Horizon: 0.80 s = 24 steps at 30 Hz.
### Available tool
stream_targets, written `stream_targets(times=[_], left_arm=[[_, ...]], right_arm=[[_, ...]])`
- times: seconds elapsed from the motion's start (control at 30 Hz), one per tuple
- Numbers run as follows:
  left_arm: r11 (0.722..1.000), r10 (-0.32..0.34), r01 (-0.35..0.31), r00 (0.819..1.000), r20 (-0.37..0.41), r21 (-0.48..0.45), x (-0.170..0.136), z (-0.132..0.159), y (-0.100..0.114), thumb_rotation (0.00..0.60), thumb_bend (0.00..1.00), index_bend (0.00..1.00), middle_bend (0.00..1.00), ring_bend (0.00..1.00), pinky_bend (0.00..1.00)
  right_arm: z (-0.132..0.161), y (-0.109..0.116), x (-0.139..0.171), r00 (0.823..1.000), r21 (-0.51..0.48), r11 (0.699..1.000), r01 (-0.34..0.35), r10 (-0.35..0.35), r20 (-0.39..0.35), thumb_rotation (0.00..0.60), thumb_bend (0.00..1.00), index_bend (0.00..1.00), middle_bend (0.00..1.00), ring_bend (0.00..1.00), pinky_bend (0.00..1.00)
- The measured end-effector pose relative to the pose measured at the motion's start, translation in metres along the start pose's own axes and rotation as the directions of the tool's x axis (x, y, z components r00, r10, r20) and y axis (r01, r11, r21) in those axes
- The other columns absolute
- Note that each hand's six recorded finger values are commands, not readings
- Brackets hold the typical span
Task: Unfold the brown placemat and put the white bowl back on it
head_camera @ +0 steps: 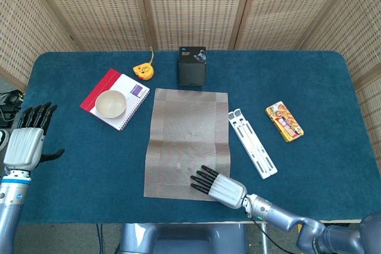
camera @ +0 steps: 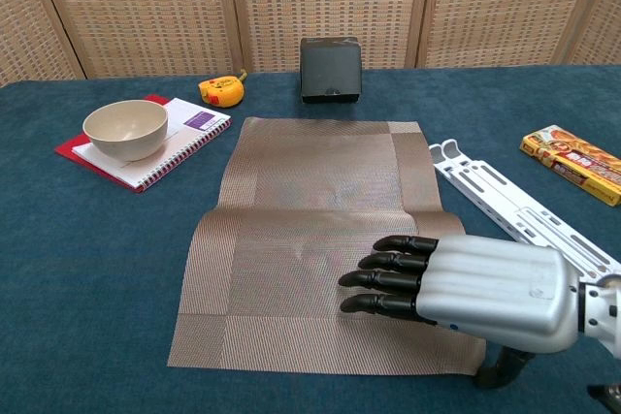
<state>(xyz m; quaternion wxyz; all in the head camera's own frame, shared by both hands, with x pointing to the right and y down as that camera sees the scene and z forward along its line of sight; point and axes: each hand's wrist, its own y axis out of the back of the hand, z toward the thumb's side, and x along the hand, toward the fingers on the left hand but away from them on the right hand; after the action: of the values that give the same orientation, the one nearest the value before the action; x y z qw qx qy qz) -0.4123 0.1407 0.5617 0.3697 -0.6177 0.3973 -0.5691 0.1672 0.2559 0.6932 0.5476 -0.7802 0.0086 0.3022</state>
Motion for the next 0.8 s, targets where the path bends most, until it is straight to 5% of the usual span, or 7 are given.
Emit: stream_targets(times=[0.2, 0.57, 0.8], left_arm=[[1.000, 0.001, -0.001, 1.000, 0.004, -0.002, -0.0006, 0.0006, 0.0004, 0.600, 0.00, 0.00, 0.00, 0.00, 0.00], [1.000, -0.002, 0.002, 1.000, 0.007, -0.003, -0.0005, 0.0014, -0.0004, 0.600, 0.00, 0.00, 0.00, 0.00, 0.00], [1.000, -0.007, 0.007, 1.000, 0.011, -0.001, -0.0006, 0.0027, -0.0016, 0.600, 0.00, 0.00, 0.00, 0.00, 0.00]], right_arm=[[-0.0018, 0.0019, -0.0008, 1.000, -0.004, 1.000, 0.017, -0.017, 0.001, 0.600, 0.57, 0.09, 0.00, 0.00, 0.00], [-0.0055, 0.0082, -0.0001, 0.998, -0.027, 0.998, 0.062, -0.062, -0.001, 0.600, 0.80, 0.30, 0.00, 0.00, 0.00], [-0.0089, 0.0092, 0.0015, 0.996, -0.035, 0.995, 0.089, -0.089, -0.003, 0.600, 0.81, 0.64, 0.00, 0.00, 0.00]])
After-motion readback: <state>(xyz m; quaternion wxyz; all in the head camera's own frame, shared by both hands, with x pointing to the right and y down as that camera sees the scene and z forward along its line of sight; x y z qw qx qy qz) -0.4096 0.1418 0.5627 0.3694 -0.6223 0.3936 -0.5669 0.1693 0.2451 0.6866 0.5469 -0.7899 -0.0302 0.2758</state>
